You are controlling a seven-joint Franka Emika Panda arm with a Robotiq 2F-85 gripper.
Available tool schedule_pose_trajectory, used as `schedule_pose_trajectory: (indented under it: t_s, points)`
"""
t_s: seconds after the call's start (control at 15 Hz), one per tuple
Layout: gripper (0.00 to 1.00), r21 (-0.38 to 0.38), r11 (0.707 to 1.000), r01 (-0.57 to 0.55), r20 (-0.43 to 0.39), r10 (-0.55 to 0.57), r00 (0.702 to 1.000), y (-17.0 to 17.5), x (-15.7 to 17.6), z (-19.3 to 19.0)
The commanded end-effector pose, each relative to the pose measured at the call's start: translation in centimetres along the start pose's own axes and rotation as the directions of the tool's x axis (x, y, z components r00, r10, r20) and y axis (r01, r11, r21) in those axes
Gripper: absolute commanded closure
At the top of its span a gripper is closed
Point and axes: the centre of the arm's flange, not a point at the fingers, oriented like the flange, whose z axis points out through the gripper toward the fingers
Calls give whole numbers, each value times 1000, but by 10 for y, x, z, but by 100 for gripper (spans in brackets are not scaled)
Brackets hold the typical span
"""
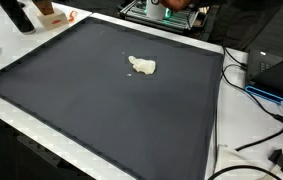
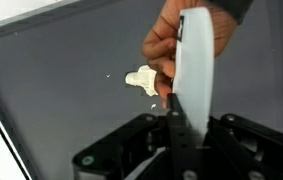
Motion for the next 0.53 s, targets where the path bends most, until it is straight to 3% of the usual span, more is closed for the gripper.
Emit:
schedule_pose_trajectory:
  t_s: [0.0,0.47]
  points:
    - [99,-9,1000,8,4,-8,1000,-1,2,1]
    - [96,2,1000,-1,1,1,1000,0,2,0]
